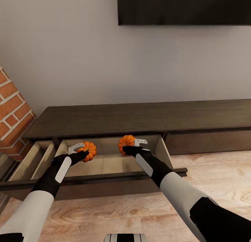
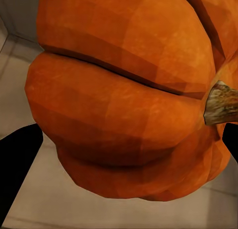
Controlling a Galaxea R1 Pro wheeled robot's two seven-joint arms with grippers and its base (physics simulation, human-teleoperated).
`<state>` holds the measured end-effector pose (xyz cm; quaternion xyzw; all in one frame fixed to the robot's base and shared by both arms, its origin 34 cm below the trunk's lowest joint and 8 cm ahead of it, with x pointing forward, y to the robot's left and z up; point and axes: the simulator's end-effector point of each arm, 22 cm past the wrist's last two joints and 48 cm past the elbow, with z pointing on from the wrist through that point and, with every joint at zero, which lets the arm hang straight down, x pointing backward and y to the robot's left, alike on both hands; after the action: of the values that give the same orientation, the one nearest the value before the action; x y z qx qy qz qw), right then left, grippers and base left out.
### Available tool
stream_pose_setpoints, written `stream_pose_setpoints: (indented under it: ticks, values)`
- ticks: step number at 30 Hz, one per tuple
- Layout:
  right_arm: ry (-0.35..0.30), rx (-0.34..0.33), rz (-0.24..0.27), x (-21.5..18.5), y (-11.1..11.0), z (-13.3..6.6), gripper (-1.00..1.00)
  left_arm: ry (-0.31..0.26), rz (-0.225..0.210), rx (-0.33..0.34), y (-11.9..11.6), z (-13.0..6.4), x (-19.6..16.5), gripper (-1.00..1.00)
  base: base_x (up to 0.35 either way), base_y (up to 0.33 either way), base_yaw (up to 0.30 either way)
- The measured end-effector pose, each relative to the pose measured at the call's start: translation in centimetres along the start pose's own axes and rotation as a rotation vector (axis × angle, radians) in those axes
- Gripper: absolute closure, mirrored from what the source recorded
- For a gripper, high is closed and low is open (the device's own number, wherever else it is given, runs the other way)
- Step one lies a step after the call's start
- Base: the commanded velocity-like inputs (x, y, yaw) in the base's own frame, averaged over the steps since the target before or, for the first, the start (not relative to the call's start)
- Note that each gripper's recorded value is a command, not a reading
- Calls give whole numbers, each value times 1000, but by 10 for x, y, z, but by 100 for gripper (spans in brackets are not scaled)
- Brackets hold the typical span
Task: Place each of the two pumpkins and all three candles from the living room inside a cabinet in the living room (use any cabinet), then make sure every cabinet is closed, and position the cauldron so it is next to a table in the living room.
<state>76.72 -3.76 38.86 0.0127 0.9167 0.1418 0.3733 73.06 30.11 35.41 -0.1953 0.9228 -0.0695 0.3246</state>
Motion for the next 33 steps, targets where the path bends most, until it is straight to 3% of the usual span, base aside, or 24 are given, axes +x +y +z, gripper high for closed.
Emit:
stream_pose_setpoints:
  ticks: [15, 25, 33]
  values:
    - [83, 15, 17, 42, -14, 23, 100, 63, 1, -20, 11, 24, 31, 100, 0, 0, 0]
    - [175, 43, 33, 85, -31, 38, 100, 107, 5, -42, 22, 38, 51, 100, 0, 0, 0]
    - [168, 42, 36, 83, -31, 39, 100, 128, 28, -11, 8, 27, 40, 100, 0, 0, 0]
